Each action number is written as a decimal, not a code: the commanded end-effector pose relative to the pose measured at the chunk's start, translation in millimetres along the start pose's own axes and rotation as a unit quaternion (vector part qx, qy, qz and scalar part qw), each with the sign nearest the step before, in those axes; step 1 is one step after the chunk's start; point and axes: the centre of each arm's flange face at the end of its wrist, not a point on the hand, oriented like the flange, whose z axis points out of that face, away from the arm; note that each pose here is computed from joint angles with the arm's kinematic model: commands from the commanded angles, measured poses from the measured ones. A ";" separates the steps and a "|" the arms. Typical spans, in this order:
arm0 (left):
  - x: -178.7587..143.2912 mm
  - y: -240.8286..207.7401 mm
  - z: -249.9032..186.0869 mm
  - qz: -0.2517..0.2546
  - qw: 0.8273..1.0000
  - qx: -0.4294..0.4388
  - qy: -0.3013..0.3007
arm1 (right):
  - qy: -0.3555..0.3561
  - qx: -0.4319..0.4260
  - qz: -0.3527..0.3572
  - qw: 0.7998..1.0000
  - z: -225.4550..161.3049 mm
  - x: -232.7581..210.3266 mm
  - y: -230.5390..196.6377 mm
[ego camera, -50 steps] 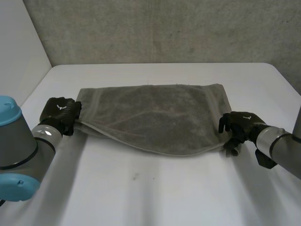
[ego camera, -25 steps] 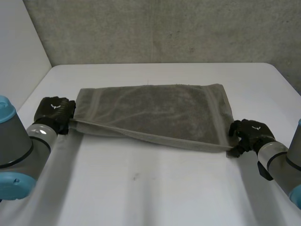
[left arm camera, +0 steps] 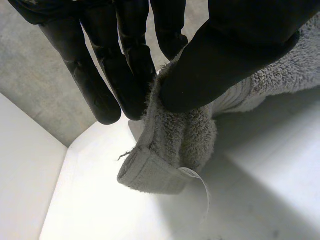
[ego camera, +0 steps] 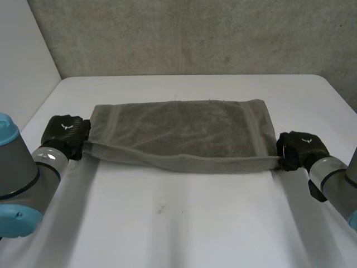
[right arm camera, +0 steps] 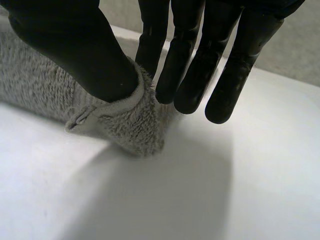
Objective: Fold the towel.
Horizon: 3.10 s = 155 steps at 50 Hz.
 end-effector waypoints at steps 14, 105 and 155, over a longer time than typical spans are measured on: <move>-0.9 4.2 -81.1 0.121 0.981 -0.131 0.074 | -0.046 -0.205 -0.398 0.893 -73.2 13.5 -29.7; -8.2 -43.8 -9.8 -0.200 0.975 0.093 0.039 | -0.040 -0.041 -0.170 0.984 -0.6 26.2 -41.4; -11.9 -43.4 -21.6 -0.201 0.974 0.105 0.030 | 0.223 -0.057 -0.378 0.897 25.3 134.7 -26.3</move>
